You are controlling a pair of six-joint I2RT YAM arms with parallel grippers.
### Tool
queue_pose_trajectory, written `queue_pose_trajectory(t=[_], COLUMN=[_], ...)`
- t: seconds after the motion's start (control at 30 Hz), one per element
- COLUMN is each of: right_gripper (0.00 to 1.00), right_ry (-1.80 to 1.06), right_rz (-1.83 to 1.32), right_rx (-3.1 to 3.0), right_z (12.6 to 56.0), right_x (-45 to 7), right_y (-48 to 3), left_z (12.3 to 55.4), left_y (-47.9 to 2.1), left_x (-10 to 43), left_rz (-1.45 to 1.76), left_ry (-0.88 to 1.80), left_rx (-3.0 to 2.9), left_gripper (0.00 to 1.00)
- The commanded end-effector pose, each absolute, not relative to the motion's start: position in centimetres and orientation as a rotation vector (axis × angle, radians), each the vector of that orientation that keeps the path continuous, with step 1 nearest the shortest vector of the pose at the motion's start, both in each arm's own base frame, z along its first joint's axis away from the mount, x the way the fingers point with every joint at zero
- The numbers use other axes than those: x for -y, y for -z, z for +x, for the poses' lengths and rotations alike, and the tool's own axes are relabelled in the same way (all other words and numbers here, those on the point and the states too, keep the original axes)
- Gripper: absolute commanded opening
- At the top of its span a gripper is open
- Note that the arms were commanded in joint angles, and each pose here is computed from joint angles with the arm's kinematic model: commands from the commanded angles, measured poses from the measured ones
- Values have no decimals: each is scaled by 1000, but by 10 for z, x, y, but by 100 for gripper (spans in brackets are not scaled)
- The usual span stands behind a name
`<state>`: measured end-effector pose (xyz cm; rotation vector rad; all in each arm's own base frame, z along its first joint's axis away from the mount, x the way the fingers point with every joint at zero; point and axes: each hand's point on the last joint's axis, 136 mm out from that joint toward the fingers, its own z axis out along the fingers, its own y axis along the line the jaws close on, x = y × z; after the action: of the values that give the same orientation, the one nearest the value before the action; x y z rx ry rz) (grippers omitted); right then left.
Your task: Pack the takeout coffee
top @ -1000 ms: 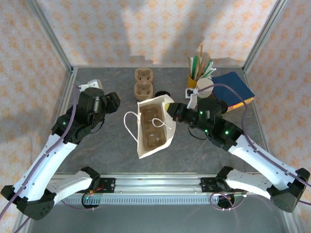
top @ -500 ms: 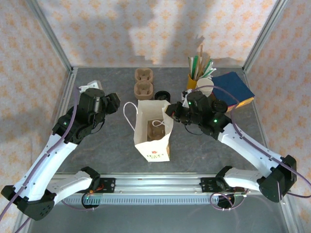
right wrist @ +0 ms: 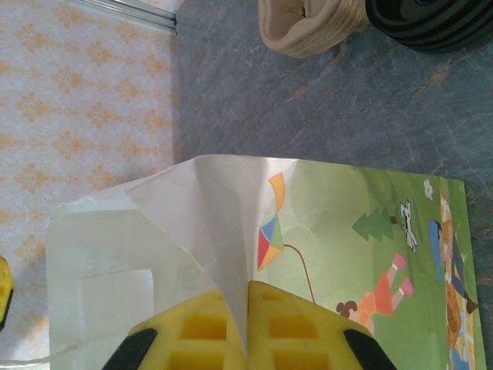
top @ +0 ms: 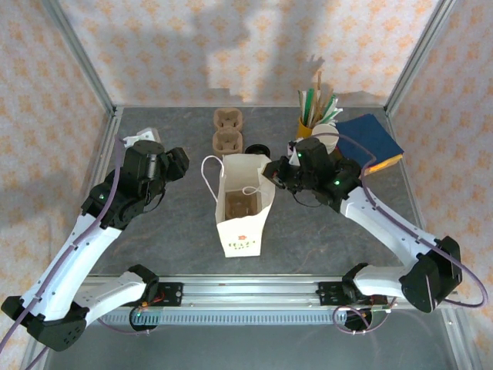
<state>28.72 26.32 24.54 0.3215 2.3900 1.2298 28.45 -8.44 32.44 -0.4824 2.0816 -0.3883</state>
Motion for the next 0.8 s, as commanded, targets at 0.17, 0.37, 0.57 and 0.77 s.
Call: queue_pose_trajectory(t=[0.17, 0.37, 0.57, 0.77], right_gripper=[0, 1, 23, 44], right_ry=[-1251, -1236, -1160, -1031], right_rz=[262, 250, 251, 252], right_rx=[-2319, -2323, -2336, -2323], right_z=[310, 318, 324, 328], right_x=[-263, -264, -257, -239], right_y=[-264, -265, -266, -280], left_z=[284, 284, 284, 283], left_y=[-330, -332, -335, -344], left_x=[77, 76, 77, 74], left_rz=[-502, -502, -497, -499], left_ry=[373, 371, 377, 372], left_rx=[-2053, -2050, -2050, -2031], left_gripper=[49, 49, 49, 50])
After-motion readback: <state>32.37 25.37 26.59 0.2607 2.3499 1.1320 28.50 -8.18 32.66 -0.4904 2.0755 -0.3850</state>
